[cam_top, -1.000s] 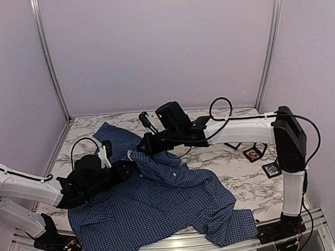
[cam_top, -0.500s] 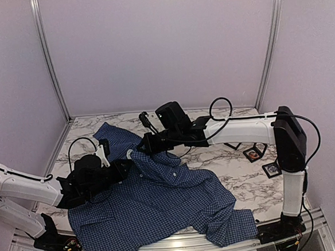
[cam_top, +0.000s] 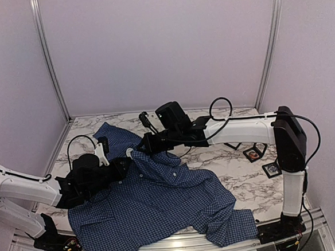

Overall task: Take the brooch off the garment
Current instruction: Pick up the brooch from the flattened clothing.

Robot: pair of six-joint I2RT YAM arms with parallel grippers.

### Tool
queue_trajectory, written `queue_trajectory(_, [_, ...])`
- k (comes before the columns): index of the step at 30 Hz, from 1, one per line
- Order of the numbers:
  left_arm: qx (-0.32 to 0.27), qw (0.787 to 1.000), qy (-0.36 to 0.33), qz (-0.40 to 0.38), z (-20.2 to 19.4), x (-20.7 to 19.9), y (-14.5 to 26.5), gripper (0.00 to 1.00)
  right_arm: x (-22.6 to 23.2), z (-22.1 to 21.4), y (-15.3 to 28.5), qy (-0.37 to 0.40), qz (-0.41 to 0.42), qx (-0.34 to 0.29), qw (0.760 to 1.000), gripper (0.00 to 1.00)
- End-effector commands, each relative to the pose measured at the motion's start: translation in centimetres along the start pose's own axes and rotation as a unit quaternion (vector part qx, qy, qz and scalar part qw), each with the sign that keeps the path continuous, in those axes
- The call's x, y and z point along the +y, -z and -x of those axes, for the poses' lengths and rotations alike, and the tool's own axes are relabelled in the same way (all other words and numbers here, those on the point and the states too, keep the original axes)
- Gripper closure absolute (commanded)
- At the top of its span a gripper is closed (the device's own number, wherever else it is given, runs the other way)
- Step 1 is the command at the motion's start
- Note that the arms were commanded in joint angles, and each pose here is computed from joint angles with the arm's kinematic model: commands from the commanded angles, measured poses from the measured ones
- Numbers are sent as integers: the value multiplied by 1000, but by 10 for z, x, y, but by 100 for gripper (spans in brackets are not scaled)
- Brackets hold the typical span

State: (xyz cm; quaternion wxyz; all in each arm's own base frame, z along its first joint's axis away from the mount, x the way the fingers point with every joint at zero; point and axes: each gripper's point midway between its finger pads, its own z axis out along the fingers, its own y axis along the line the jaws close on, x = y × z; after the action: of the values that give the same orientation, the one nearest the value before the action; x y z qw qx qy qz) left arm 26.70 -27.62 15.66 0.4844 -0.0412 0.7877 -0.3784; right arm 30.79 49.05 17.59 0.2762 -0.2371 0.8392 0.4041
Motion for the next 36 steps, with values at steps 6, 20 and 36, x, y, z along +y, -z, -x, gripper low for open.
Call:
queue_trajectory(6, [-24,1000,4,-8,14,-7,-3,95,2,5,7,-7,4,-6,1000,100])
queue_trajectory(20, [-21,1000,13,-3,14,-6,-11,94,4,5,11,-9,6,-8,1000,100])
queue_trajectory(36, [-7,999,23,23,9,2,-20,92,11,10,16,-9,18,-15,1000,100])
